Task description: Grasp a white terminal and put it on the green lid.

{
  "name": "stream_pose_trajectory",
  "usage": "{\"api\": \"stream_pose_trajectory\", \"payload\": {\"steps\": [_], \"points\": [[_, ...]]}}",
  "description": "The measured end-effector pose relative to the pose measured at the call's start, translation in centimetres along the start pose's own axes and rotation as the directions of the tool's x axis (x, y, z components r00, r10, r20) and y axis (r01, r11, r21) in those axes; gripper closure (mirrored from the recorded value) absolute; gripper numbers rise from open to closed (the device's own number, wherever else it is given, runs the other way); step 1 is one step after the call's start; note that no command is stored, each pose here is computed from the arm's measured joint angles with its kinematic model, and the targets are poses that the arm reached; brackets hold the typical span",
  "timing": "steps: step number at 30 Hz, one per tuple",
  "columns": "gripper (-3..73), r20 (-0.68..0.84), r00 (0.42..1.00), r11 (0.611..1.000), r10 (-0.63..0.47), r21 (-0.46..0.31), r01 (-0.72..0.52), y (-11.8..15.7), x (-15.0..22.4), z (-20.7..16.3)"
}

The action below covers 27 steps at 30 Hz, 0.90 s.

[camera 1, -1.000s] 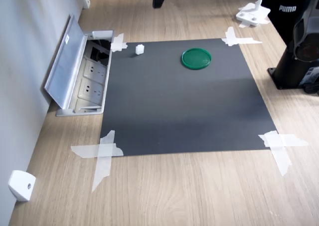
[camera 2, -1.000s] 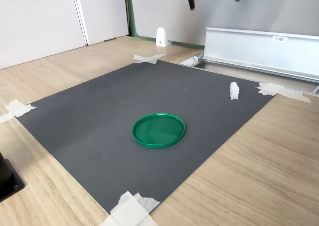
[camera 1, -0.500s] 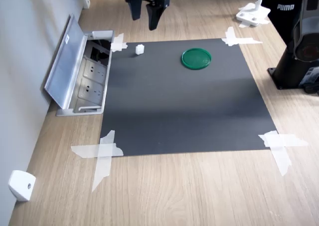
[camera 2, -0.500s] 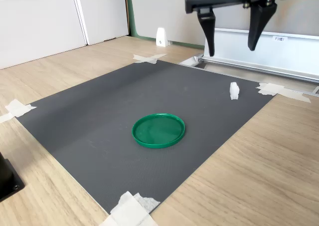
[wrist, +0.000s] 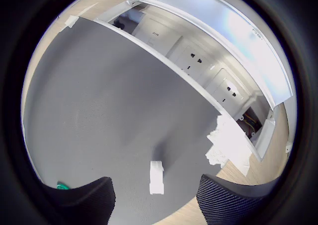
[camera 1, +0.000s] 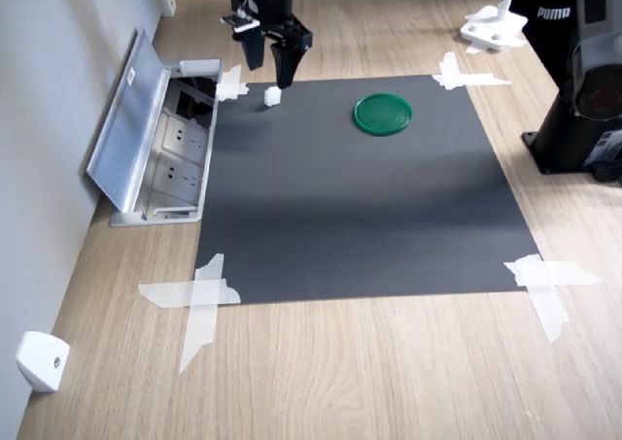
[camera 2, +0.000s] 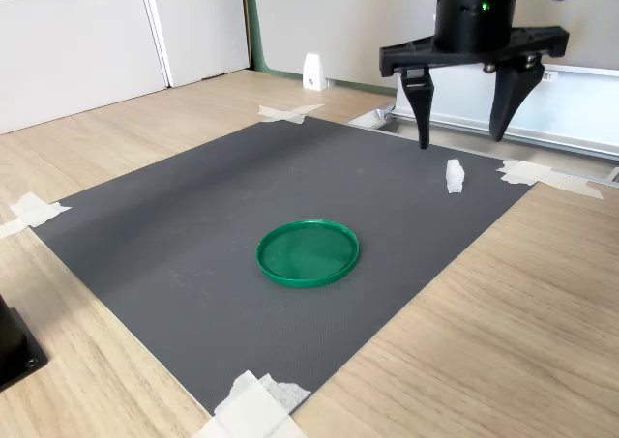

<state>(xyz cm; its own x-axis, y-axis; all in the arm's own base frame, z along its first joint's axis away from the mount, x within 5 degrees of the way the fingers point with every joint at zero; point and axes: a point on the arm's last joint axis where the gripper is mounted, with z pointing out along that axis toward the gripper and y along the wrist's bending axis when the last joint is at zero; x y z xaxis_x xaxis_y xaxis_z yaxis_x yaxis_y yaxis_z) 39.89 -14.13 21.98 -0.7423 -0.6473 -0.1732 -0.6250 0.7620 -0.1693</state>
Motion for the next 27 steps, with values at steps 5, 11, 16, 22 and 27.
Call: {"api": "stream_pose_trajectory", "payload": {"steps": [5, 11, 16, 22, 27], "points": [[0.2, -0.004, 1.000, 1.000, -0.007, -0.012, 0.007, 0.4, -0.8, 1.1], [0.2, -0.036, 0.999, 1.000, -0.002, -0.008, 0.002, 0.2, -0.6, 2.3], [0.2, -0.048, 0.999, 1.000, -0.002, -0.017, 0.001, 0.2, -0.5, 2.9], [0.6, -0.088, 0.996, 1.000, -0.005, -0.027, 0.003, 0.1, -0.2, 4.1], [7.3, -0.109, 0.994, 1.000, -0.017, -0.019, 0.015, 0.0, 0.0, 4.3]]}}
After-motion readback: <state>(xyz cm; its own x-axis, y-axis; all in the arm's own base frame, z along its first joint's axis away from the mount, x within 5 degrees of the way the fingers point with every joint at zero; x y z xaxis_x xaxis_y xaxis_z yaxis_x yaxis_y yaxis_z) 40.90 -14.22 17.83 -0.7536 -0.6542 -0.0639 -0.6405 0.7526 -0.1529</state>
